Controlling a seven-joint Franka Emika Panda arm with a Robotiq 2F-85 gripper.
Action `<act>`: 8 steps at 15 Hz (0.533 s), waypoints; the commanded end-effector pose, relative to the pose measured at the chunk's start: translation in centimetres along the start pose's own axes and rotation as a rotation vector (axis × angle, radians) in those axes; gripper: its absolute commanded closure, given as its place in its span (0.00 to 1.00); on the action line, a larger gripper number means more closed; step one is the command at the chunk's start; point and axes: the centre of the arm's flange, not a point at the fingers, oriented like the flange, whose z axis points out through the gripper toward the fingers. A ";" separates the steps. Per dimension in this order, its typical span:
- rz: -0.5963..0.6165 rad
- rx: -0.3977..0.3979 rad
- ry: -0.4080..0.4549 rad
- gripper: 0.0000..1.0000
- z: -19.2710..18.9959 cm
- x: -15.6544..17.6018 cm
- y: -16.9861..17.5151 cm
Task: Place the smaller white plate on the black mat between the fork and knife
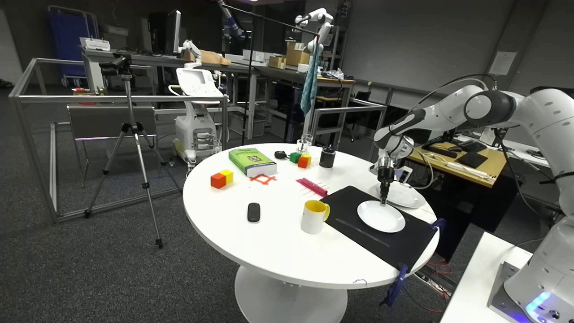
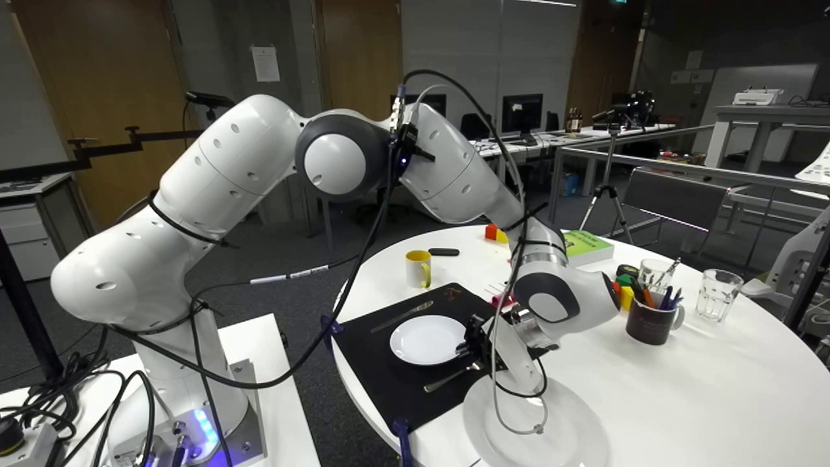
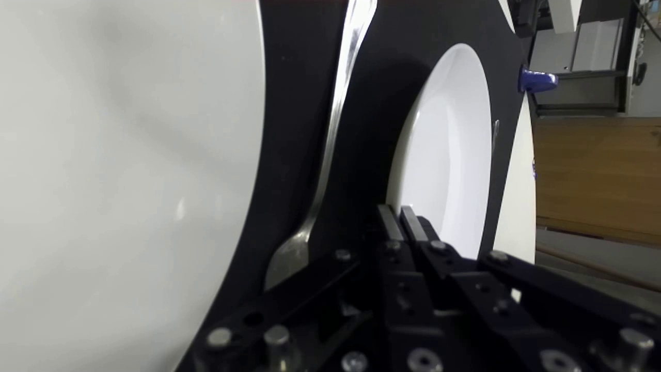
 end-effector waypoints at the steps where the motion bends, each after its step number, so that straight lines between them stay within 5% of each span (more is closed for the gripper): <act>1: -0.010 0.008 0.008 0.99 -0.1 0.7 0.2; 8: -0.016 0.015 -0.004 0.99 0.6 1.2 0.2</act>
